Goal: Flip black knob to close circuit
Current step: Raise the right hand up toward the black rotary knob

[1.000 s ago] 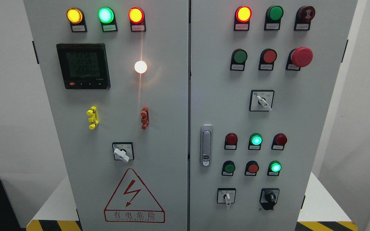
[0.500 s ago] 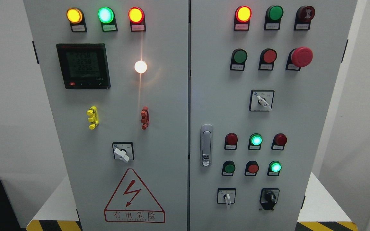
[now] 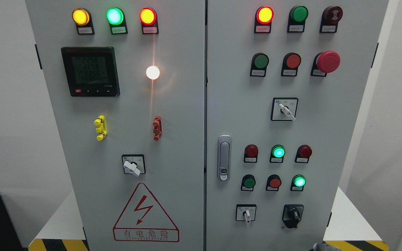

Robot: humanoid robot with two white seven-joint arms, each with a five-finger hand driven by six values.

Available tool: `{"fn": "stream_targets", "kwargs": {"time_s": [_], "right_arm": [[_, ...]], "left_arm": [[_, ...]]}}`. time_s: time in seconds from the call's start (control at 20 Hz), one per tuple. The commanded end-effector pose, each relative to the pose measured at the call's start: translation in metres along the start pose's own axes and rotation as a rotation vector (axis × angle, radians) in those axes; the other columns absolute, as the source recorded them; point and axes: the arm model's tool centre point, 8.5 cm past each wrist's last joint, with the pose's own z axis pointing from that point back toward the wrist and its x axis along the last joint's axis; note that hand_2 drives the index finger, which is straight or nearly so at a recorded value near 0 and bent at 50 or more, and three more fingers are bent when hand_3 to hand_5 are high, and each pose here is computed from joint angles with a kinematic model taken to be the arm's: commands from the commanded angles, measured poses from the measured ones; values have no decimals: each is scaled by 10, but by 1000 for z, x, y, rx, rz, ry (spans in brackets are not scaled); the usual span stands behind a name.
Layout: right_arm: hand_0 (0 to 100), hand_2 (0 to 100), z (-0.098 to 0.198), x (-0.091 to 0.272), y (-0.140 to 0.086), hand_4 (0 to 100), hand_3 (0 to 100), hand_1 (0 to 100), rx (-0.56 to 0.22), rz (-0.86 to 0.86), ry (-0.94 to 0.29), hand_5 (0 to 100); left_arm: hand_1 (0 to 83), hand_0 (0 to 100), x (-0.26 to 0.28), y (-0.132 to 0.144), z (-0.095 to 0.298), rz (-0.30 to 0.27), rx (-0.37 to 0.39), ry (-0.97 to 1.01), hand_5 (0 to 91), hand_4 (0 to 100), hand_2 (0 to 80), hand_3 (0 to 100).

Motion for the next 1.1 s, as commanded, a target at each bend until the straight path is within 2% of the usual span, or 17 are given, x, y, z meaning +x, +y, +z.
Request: {"fn": "stream_targets", "kwargs": {"time_s": [0.0,0.15,1.05], "right_arm": [[0,924,-16,12,-22,935,1000,71,-34,10,-4,916],[0,923,-19,16,-29,935,1000,68,-45,19,-7,916],[0,922,-29,11,-35,939,1000,64,-61,50,35,919]], "left_arm": [[556,120,0,0,0,0,1,0,0,0,0,0],[556,120,0,0,0,0,1,0,0,0,0,0],[556,120,0,0,0,0,1,0,0,0,0,0]]}}
